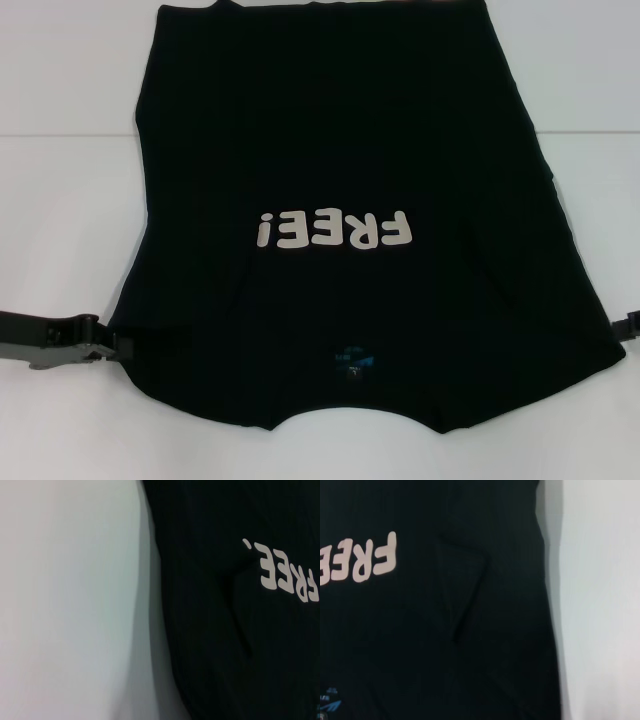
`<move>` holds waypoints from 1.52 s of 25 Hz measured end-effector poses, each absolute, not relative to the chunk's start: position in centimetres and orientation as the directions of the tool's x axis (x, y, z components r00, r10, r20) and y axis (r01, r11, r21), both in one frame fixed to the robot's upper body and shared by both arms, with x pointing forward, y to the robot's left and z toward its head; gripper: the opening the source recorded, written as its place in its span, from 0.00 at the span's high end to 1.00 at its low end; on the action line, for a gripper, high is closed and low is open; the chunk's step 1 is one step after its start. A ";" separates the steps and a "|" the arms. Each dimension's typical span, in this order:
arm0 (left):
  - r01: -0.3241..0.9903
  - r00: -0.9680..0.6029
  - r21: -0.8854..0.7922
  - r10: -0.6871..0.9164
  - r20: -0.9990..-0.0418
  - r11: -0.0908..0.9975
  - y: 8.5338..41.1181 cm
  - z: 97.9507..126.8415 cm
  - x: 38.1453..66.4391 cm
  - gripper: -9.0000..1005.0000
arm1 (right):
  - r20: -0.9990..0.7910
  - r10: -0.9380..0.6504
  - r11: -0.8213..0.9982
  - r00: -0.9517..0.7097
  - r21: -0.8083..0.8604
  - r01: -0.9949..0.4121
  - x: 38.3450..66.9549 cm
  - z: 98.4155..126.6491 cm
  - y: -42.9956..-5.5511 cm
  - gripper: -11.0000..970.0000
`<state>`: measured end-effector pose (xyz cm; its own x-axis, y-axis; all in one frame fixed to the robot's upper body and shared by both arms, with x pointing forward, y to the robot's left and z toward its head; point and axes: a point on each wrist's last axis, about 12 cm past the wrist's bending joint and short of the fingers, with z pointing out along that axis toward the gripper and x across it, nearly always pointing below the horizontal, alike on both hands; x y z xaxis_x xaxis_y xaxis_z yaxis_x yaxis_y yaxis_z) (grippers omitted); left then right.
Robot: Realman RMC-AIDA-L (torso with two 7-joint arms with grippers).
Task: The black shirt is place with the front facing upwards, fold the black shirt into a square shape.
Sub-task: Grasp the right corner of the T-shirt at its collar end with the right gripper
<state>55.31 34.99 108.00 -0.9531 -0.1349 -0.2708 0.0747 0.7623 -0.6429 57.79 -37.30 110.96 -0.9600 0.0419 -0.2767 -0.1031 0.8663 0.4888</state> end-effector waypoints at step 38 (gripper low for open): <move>0.077 -0.955 -0.648 -0.132 -0.268 0.758 34.7 107.9 55.3 0.96 | -0.278 -0.082 0.850 -0.957 0.482 -0.212 59.6 110.2 -32.3 0.36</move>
